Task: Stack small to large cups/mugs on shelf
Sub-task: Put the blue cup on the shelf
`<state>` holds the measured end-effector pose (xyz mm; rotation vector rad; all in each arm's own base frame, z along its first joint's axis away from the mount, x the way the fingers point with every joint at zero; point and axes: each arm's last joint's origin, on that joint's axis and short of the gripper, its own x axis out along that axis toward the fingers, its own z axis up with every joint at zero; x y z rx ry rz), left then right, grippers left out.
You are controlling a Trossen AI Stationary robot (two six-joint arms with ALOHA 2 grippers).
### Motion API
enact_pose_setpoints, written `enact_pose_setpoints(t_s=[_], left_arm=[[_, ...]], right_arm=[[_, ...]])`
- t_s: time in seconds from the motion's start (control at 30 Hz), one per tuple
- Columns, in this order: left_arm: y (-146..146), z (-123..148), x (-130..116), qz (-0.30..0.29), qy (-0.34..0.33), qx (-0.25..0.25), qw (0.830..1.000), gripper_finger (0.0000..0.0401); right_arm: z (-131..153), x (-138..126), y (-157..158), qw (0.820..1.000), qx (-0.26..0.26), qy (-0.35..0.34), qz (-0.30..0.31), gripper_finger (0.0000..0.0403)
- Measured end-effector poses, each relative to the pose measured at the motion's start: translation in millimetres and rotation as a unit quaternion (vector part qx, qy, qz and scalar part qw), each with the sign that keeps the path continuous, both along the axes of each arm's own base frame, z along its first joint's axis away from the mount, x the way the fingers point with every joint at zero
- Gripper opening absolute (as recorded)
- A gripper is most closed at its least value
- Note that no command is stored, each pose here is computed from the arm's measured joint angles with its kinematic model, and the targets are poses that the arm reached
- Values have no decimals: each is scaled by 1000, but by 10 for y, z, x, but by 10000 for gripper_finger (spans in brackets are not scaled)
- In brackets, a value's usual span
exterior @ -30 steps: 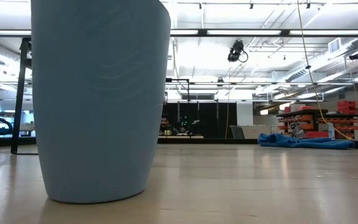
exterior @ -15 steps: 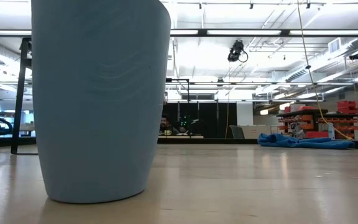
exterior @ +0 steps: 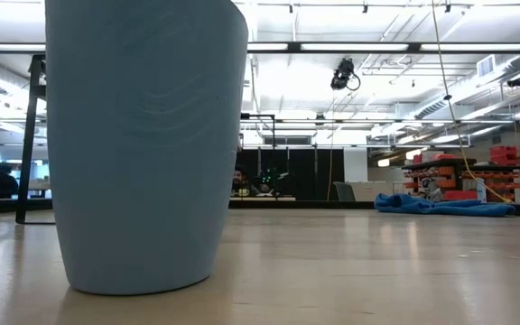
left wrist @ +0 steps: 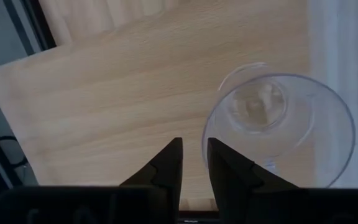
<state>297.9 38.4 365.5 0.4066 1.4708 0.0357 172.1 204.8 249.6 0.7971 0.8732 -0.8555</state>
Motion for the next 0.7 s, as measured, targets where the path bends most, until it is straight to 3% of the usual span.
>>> enact_pose_setpoints(t_s=[0.23,0.47,0.6,0.7], left_arm=[[-25,80,-23,12,-19,-1,1000,76],[-121,612,-85,34,-140,-14,989,84],[-215,1002,-213,96,-243,-66,963,82],[-323,1227,-322,141,-298,-153,932,77]], right_arm=[[-1,1,0,1000,0,0,0,75],[-1,0,1,1000,0,0,0,75],[-2,-6,6,1000,1,2,1,75],[-2,-5,5,1000,-1,4,7,75]])
